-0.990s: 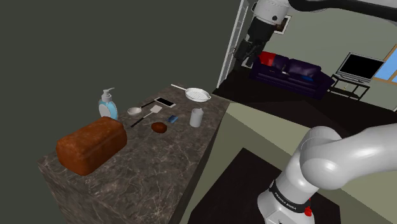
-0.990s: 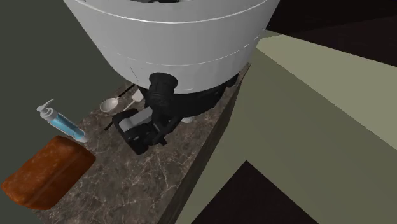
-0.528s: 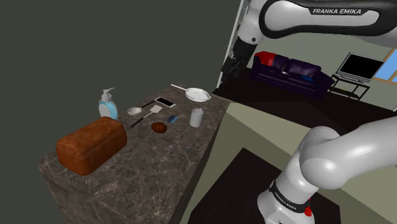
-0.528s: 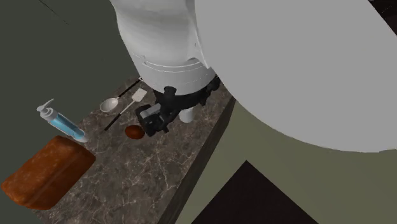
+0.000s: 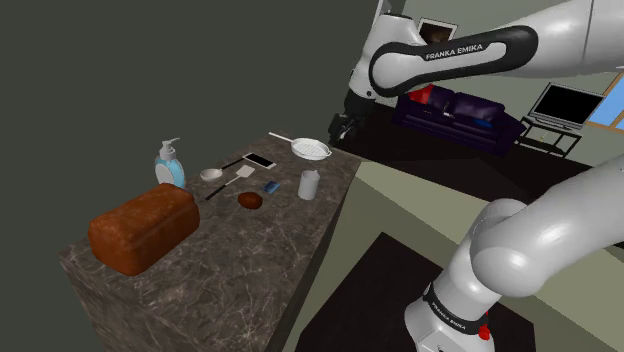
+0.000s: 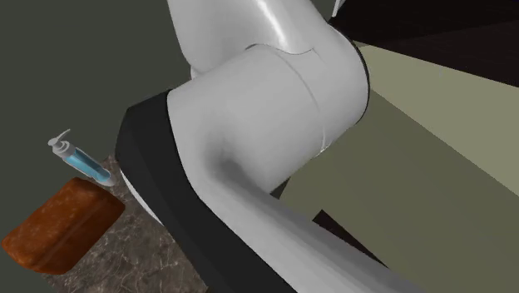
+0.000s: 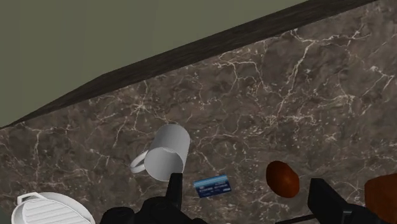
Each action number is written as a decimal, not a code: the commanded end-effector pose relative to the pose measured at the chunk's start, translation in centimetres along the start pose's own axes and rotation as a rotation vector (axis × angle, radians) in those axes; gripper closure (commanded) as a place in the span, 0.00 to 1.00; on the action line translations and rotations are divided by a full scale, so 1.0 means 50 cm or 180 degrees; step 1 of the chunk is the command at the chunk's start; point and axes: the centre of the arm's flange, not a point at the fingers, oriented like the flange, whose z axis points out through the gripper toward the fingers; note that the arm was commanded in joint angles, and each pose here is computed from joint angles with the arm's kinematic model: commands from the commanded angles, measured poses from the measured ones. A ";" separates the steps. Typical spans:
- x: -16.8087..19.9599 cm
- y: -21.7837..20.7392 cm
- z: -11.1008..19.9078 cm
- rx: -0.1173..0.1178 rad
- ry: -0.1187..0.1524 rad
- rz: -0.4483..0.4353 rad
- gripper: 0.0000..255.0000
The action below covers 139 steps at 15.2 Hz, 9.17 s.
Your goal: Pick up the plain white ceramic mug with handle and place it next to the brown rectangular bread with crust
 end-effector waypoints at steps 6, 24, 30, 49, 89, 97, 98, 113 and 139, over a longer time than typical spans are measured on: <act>0.070 0.042 0.165 0.0031 0.0009 0.0028 0.00; 0.230 0.130 0.551 0.0098 0.0016 0.0090 0.00; 0.230 0.128 0.610 0.0098 0.0016 0.0090 0.00; 0.234 0.130 0.589 0.0098 0.0016 0.0090 1.00; 0.311 0.158 0.181 0.0098 0.0016 0.0090 1.00; 0.249 -0.042 0.155 0.0098 0.0016 0.0090 1.00; 0.241 -0.067 0.152 0.0098 0.0016 0.0090 1.00; 0.124 -0.443 0.103 0.0098 0.0016 0.0090 1.00; -0.009 -0.806 0.182 0.0098 0.0016 0.0090 1.00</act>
